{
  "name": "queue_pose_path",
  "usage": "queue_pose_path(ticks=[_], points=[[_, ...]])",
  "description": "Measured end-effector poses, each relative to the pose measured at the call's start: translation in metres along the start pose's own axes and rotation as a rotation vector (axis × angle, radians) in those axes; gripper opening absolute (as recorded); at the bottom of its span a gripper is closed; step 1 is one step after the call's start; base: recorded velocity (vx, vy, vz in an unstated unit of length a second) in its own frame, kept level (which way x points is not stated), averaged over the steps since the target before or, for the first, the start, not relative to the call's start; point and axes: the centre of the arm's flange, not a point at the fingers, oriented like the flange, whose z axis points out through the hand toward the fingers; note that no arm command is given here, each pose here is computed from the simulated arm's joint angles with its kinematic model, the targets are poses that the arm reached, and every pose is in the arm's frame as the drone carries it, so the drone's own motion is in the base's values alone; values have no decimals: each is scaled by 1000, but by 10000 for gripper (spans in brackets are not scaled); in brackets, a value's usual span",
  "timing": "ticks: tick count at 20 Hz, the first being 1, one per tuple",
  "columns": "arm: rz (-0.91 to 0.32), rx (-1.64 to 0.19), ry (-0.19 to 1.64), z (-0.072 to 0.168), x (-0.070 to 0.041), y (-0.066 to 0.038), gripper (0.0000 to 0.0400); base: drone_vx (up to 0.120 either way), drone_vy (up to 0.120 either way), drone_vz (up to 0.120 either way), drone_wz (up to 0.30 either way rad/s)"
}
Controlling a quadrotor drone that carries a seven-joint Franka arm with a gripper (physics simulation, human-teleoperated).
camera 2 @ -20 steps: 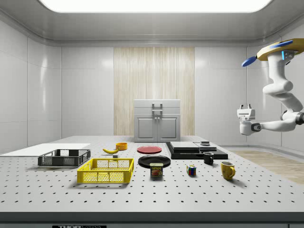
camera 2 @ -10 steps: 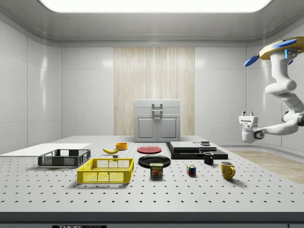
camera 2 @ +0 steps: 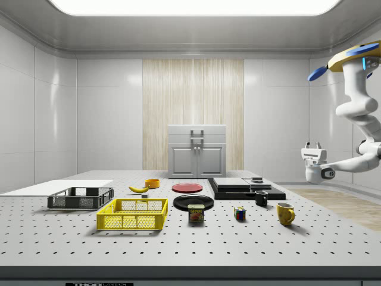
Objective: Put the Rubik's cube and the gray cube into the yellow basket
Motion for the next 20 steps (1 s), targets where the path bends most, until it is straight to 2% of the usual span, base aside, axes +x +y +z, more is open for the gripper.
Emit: queue_pose_path(ticks=[20], points=[[0,8,14,-2,-1,1,400,120,120,0,0]])
